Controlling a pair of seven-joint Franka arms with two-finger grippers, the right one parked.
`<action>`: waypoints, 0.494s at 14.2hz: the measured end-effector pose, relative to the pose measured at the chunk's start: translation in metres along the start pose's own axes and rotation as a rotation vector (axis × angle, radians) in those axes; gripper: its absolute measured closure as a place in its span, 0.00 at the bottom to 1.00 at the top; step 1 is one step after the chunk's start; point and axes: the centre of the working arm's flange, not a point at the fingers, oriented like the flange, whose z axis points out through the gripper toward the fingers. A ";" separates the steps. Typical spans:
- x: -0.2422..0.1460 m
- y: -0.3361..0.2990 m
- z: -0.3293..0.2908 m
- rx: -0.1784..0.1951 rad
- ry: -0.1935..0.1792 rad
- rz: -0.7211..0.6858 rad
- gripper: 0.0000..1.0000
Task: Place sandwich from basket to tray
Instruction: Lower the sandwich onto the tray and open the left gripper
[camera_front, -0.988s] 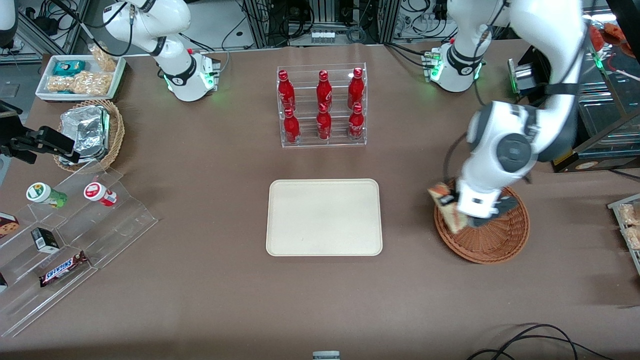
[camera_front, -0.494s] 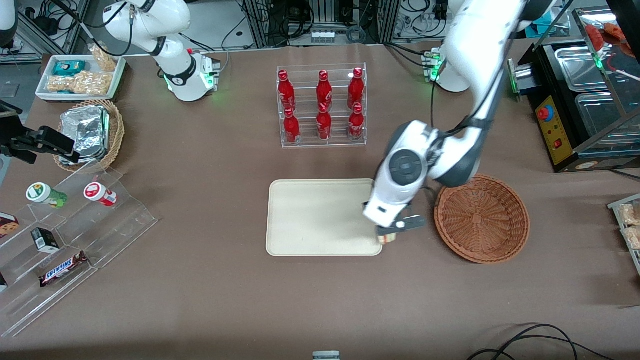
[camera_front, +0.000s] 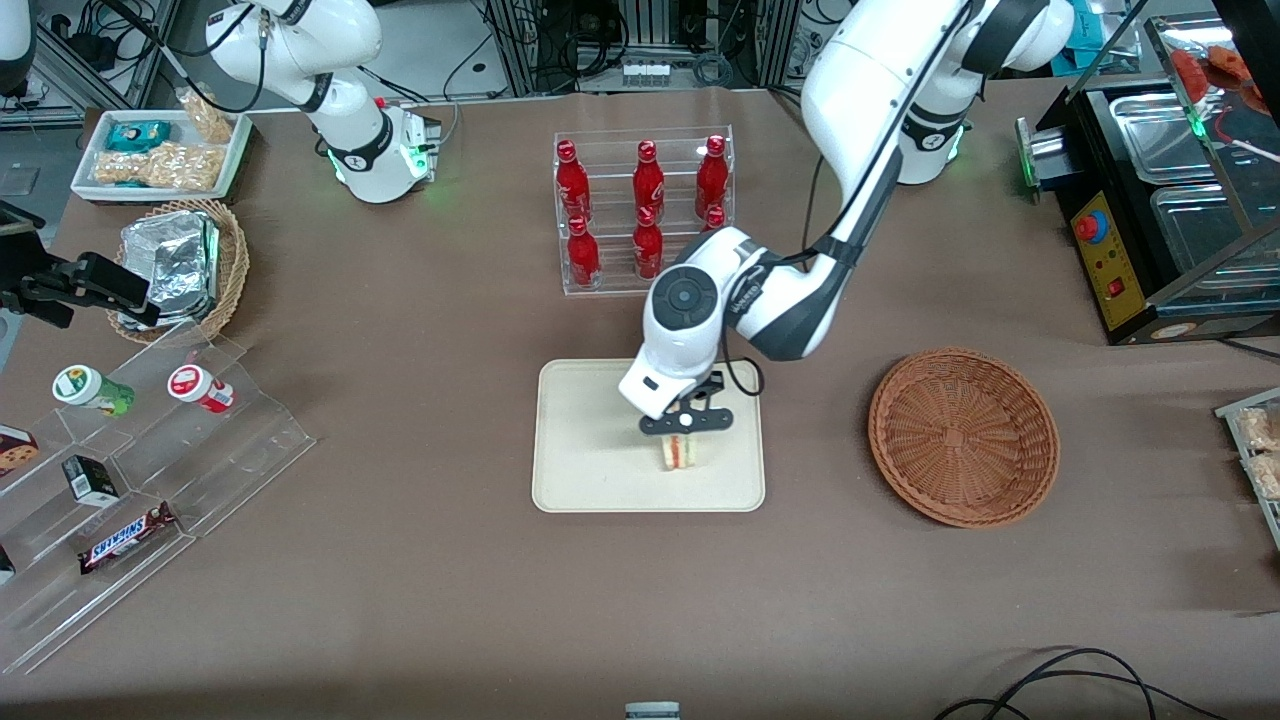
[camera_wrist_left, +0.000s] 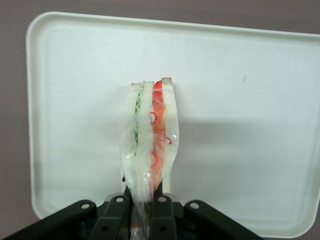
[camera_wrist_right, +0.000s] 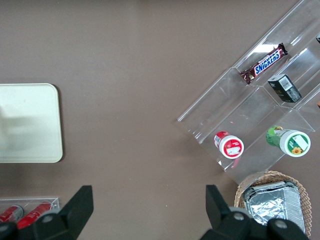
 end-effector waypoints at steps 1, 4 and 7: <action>-0.002 0.004 0.006 -0.011 0.010 0.005 0.86; -0.004 0.010 0.021 -0.026 0.021 -0.004 0.86; -0.003 0.011 0.024 -0.035 0.029 -0.024 0.63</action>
